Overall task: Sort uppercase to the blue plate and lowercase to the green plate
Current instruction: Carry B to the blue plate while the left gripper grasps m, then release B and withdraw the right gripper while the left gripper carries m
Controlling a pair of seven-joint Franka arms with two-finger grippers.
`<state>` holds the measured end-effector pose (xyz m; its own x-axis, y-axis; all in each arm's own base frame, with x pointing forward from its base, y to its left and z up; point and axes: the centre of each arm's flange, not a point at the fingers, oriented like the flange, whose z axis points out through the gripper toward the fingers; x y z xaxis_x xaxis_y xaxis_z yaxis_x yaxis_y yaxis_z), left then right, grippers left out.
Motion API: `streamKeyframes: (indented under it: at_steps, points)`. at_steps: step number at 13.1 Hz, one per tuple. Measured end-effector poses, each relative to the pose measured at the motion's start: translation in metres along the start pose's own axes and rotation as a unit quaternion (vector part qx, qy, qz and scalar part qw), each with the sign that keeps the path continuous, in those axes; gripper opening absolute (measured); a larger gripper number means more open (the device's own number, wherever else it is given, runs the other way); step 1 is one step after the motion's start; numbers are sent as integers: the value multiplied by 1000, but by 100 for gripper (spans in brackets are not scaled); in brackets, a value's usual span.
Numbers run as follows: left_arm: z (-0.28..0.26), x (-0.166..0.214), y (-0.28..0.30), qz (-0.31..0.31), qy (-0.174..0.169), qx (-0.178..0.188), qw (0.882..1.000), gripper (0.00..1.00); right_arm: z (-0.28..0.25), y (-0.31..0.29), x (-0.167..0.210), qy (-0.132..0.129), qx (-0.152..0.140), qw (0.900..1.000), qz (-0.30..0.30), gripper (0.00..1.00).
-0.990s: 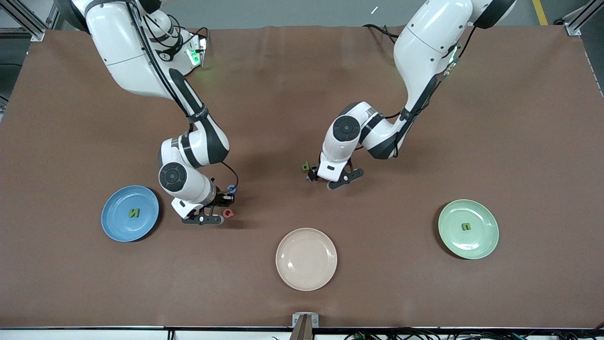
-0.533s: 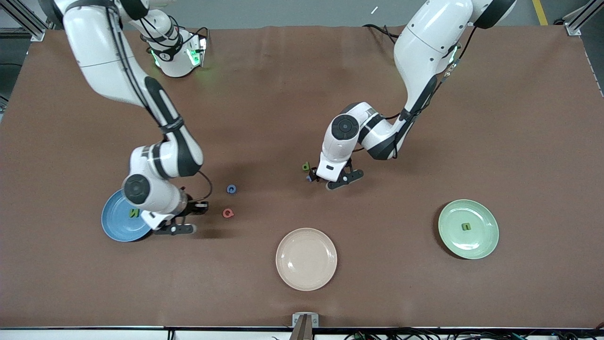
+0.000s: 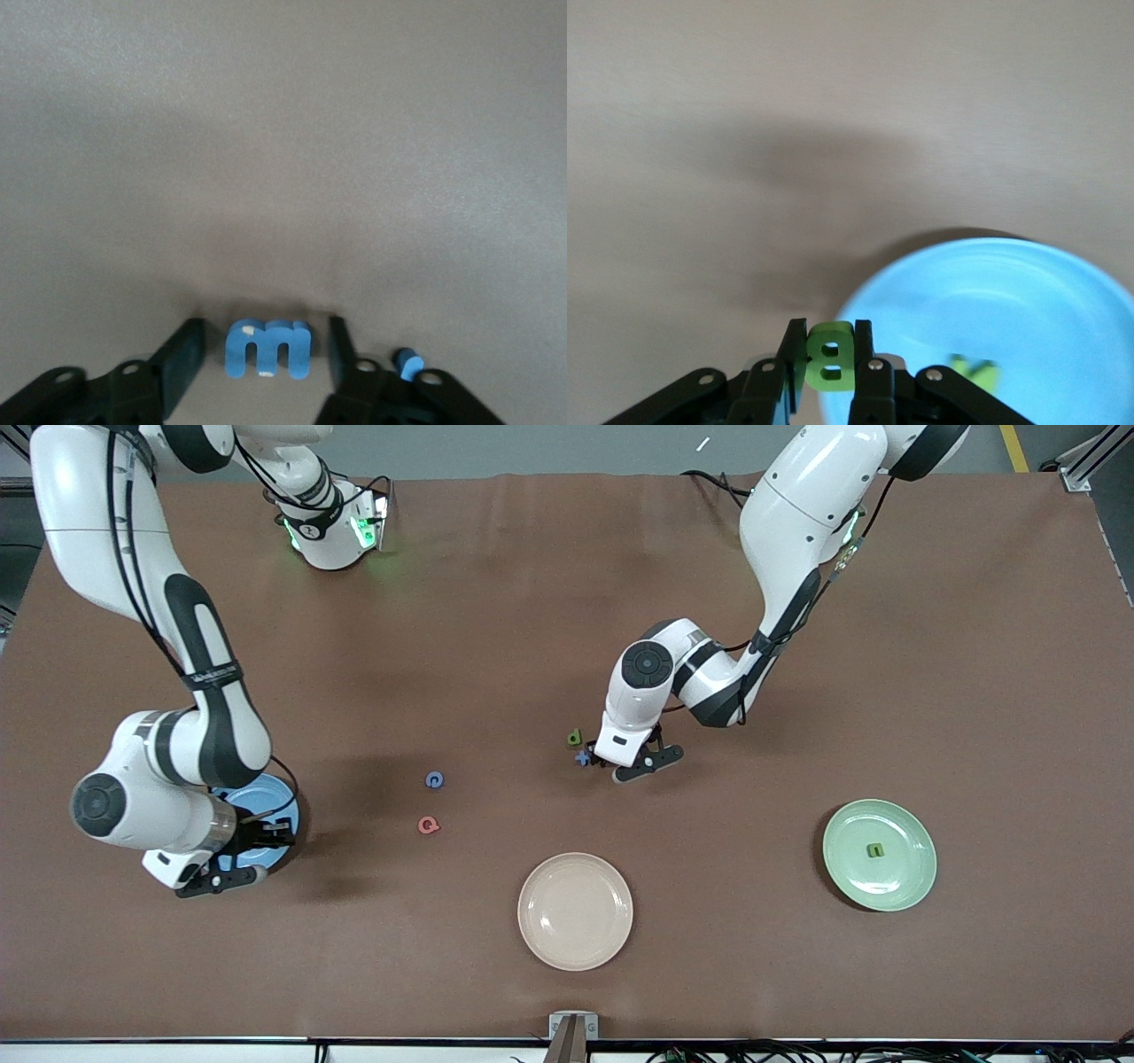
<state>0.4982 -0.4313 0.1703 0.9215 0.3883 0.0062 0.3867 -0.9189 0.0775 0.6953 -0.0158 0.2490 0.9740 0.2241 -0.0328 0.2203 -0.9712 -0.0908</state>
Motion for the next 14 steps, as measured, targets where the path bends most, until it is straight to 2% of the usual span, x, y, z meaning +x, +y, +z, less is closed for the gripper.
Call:
streamKeyframes:
  at_steps: [1,2,3,5,8,11,14]
  points:
    - [0,0,0,0,0,0,1000,61,2,14,-4,-2,1,1000,-1,26]
    - [0,1,0,0,1,-1,1000,52,7,24,-8,-5,2,1000,2,26]
    - [-3,2,1,-1,2,-3,1000,42,12,28,-10,-9,4,1000,3,30]
    - [-5,11,-2,-5,1,9,1000,42,21,24,-10,-16,7,1000,1,50]
    - [-25,46,-25,-25,-1,59,998,41,24,6,-10,-37,17,999,12,82]
    - [-74,93,-55,-30,9,85,996,41,26,-58,-2,-68,19,994,86,83]
    - [-104,150,-105,-7,15,109,994,41,32,-132,2,-81,19,987,134,83]
